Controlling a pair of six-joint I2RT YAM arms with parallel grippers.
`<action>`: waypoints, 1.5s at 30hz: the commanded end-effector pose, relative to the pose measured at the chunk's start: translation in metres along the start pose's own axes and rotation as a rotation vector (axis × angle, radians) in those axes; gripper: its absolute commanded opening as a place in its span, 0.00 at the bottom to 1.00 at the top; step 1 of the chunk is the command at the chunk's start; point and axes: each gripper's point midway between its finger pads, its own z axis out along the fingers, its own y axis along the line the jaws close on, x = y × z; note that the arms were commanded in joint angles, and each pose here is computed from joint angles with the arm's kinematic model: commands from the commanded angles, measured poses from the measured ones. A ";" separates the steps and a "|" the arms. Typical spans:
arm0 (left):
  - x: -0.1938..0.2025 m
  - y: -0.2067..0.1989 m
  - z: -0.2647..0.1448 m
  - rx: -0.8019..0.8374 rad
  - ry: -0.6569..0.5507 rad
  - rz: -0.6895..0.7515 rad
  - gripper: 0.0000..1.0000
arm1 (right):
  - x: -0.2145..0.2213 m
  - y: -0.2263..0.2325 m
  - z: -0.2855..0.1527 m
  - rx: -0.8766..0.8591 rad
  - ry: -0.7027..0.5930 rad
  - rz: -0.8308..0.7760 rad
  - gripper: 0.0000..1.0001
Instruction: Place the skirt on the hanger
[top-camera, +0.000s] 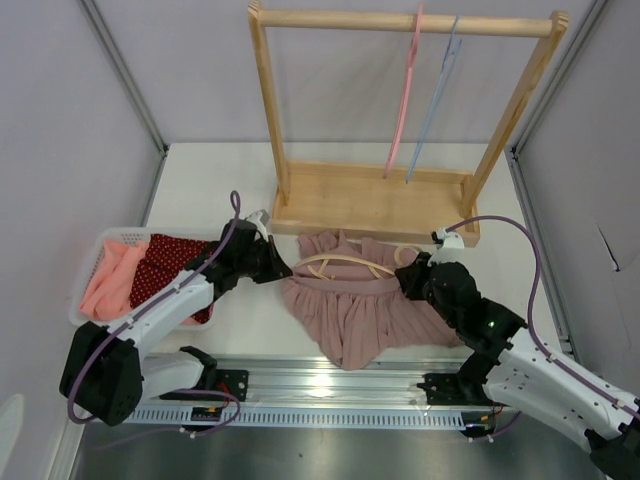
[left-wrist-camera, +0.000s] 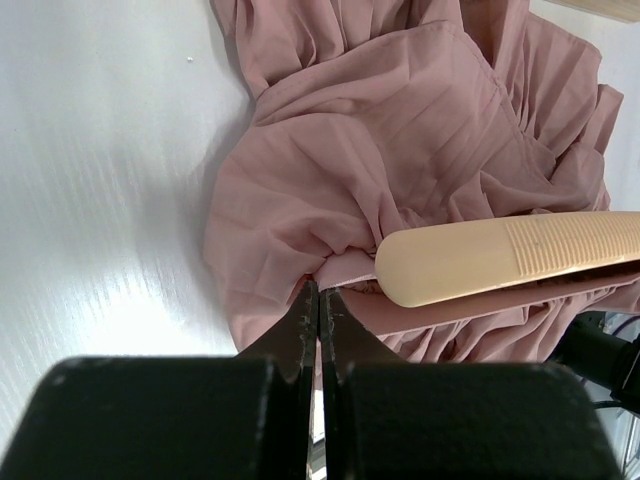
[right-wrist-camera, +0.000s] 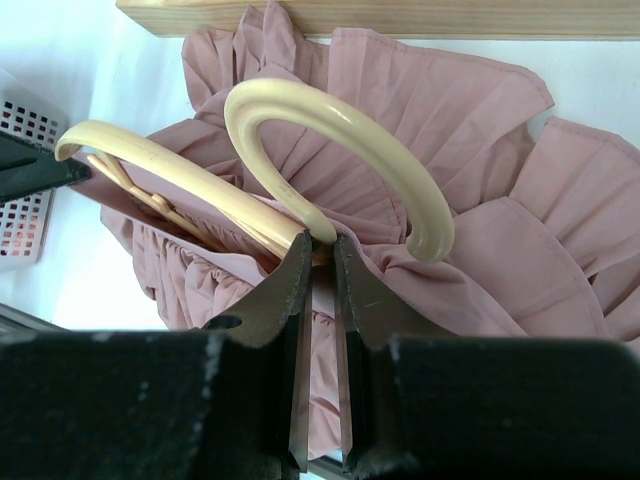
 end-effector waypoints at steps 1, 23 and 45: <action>-0.026 0.011 0.001 -0.058 -0.072 0.024 0.00 | -0.003 -0.019 -0.003 0.073 -0.025 -0.070 0.00; -0.049 0.000 0.013 -0.066 -0.065 0.019 0.00 | 0.006 -0.010 -0.005 0.025 -0.001 -0.110 0.00; -0.030 0.014 0.035 -0.085 0.014 0.013 0.00 | 0.018 0.029 -0.011 -0.176 0.039 -0.187 0.00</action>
